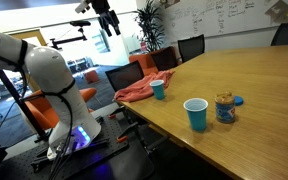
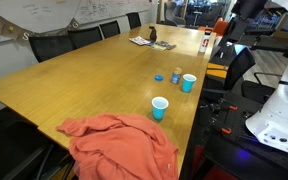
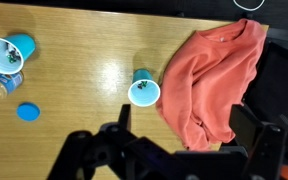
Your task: Pour the sweets from the left blue cup onto the table then pick the sweets one at a time and put them in the right blue cup
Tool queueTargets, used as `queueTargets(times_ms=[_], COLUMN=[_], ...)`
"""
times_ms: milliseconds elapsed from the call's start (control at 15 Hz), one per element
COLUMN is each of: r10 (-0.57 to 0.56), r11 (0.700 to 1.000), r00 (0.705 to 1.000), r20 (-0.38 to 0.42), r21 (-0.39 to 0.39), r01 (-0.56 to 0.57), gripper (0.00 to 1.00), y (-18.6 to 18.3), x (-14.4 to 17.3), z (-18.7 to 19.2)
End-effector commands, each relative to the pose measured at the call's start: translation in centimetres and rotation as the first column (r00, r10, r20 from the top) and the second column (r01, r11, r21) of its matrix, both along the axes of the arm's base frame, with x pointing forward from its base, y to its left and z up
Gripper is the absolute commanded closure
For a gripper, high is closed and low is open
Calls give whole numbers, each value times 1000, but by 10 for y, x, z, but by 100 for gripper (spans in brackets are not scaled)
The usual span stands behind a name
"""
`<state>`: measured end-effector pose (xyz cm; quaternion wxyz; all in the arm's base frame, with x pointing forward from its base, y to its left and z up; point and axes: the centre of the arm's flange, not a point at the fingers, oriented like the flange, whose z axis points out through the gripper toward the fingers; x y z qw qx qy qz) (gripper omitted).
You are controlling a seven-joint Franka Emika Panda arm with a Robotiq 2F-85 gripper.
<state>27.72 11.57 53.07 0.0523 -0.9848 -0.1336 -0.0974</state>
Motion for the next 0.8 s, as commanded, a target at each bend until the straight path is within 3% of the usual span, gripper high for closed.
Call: queueTargets(times_ms=[0,333,733], r10=[-5,-8,-42], r11=[1000,1000,999], r00=[1000,1000,999], r20=[-4,-15,-12], r21=[0,20,4], r01=[5,9,42], gripper=[0,0,0], y=[1,-3,-18], x=[14,40,87], z=[-10,-31,-89])
